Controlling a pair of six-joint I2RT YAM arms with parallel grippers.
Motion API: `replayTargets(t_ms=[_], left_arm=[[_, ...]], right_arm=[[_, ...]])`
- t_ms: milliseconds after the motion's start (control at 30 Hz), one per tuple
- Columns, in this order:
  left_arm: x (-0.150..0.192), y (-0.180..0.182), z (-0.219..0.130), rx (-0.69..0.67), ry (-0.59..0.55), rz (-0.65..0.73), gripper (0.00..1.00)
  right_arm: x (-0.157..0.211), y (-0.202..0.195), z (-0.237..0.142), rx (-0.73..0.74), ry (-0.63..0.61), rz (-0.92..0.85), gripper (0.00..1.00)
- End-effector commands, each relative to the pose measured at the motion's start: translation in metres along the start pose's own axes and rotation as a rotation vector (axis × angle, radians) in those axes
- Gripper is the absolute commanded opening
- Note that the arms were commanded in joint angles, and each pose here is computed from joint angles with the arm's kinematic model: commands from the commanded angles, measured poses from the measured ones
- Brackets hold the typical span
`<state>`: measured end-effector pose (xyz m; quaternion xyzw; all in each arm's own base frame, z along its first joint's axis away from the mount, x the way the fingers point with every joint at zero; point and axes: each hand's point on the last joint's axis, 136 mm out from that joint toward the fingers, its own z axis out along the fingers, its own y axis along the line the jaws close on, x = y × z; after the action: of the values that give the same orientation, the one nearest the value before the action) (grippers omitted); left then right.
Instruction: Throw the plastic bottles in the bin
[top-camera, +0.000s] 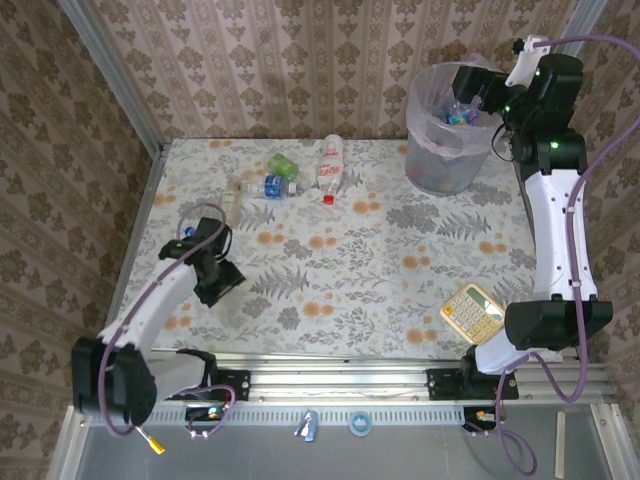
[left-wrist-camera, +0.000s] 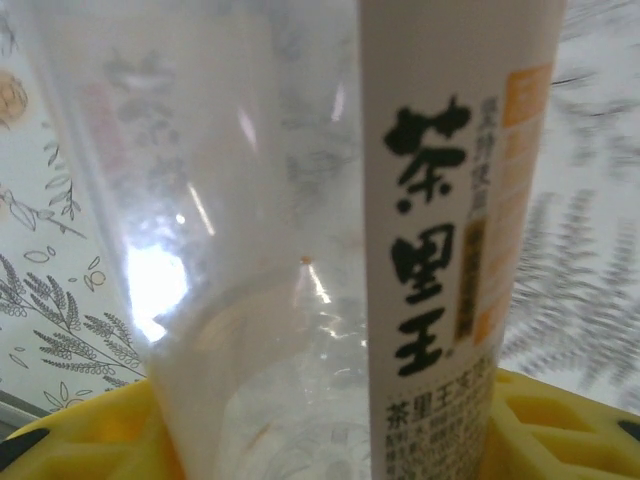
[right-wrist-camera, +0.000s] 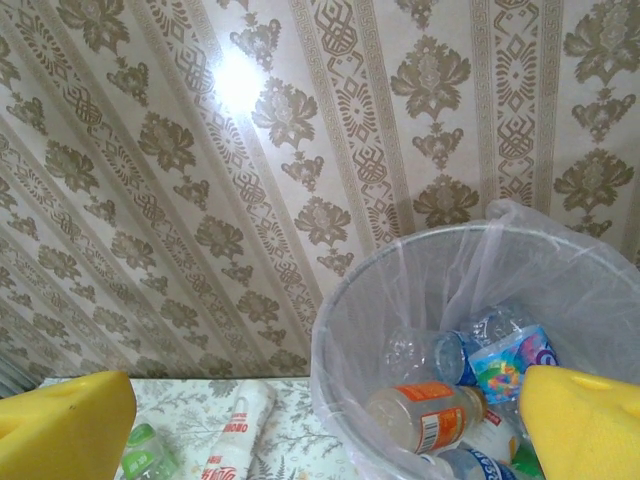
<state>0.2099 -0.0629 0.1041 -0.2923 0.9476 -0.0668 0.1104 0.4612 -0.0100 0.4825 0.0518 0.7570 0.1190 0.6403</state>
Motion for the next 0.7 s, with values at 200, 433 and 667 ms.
replayTargets(t_ms=[200, 433, 667], left_arm=[[-0.037, -0.125, -0.105, 0.232, -0.373, 0.550, 0.35], [-0.007, -0.279, -0.168, 0.682, -0.532, 0.940, 0.32], [0.032, -0.349, -0.201, 0.936, -0.510, 1.157, 0.32]], right_arm=[[-0.007, 0.022, -0.008, -0.101, 0.043, 0.065, 1.00], [0.024, 0.081, -0.008, -0.441, 0.274, 0.196, 0.99], [0.060, 0.120, -0.019, -0.624, 0.422, 0.248, 0.96]])
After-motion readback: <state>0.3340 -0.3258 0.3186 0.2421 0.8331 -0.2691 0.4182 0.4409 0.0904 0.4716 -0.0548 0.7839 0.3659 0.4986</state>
